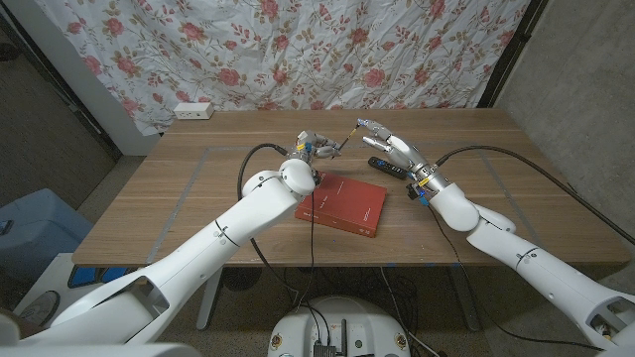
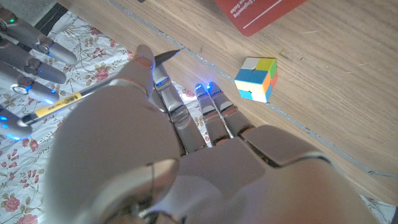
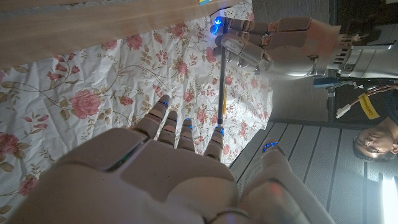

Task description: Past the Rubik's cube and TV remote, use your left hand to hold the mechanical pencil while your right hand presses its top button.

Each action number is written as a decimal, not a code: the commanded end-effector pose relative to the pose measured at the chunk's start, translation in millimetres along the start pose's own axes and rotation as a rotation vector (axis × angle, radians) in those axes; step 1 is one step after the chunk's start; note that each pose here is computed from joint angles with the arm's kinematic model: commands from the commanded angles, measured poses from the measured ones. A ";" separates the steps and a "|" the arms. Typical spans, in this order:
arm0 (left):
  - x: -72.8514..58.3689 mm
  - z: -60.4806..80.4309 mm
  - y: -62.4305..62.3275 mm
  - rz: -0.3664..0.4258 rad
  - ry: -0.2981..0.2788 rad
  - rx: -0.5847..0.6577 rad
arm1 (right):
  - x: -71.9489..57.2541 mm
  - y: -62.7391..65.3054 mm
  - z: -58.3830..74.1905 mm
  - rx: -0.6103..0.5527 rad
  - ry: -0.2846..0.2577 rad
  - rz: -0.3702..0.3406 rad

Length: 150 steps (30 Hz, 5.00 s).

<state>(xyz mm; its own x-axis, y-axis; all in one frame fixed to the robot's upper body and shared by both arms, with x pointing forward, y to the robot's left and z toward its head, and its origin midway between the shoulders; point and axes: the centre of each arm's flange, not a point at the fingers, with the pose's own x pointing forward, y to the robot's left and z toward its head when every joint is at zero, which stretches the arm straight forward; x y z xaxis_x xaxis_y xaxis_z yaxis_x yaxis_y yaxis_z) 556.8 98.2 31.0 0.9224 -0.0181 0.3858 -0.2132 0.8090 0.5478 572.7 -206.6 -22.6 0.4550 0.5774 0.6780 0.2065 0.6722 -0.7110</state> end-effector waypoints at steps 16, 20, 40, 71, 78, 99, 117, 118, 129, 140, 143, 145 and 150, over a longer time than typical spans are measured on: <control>-1.8 0.1 -1.0 -0.004 -0.003 0.004 | -3.5 -6.3 0.8 0.007 0.001 -0.021; -2.4 -0.3 -1.6 -0.005 -0.002 0.003 | -4.1 -6.8 0.7 0.006 0.005 -0.024; -3.0 -0.8 -2.4 -0.004 -0.002 0.002 | -5.4 -8.5 -0.2 0.005 0.012 -0.023; -3.4 -1.6 4.5 -0.008 0.013 0.026 | 0.1 -22.9 1.0 0.009 0.000 -0.064; -4.4 1.1 10.5 -0.009 0.010 0.068 | 2.2 -26.4 0.2 0.014 0.012 -0.068; -7.7 6.3 35.4 -0.015 0.012 0.341 | 0.7 -36.5 -7.3 0.058 0.081 -0.100; -14.7 5.7 52.7 -0.035 0.029 0.539 | -1.1 -42.1 -16.9 0.220 0.140 -0.143; -15.5 5.2 53.4 -0.037 0.029 0.552 | -1.7 -42.4 -17.8 0.231 0.144 -0.146; -20.1 2.8 60.9 -0.065 0.040 0.668 | -8.6 -46.9 -24.1 0.287 0.184 -0.169; -23.6 2.3 62.2 -0.079 0.045 0.771 | -17.7 -43.9 -30.8 0.377 0.227 -0.201; -24.2 1.2 61.9 -0.087 0.049 0.804 | -20.5 -42.9 -33.4 0.401 0.242 -0.211; -24.6 0.6 61.4 -0.090 0.054 0.843 | -22.0 -42.4 -35.1 0.415 0.255 -0.209; -25.3 -1.8 59.4 -0.094 0.060 0.869 | -26.7 -40.9 -40.5 0.445 0.278 -0.210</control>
<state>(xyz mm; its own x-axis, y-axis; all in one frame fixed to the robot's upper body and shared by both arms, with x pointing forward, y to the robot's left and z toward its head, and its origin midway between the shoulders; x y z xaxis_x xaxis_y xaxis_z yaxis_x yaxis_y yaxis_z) 522.2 145.1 56.9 0.9537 -0.0217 0.3001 -0.2925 0.1671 0.9415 582.4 -260.4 -9.2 0.6251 0.3357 0.7047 0.0086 0.8998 -0.4362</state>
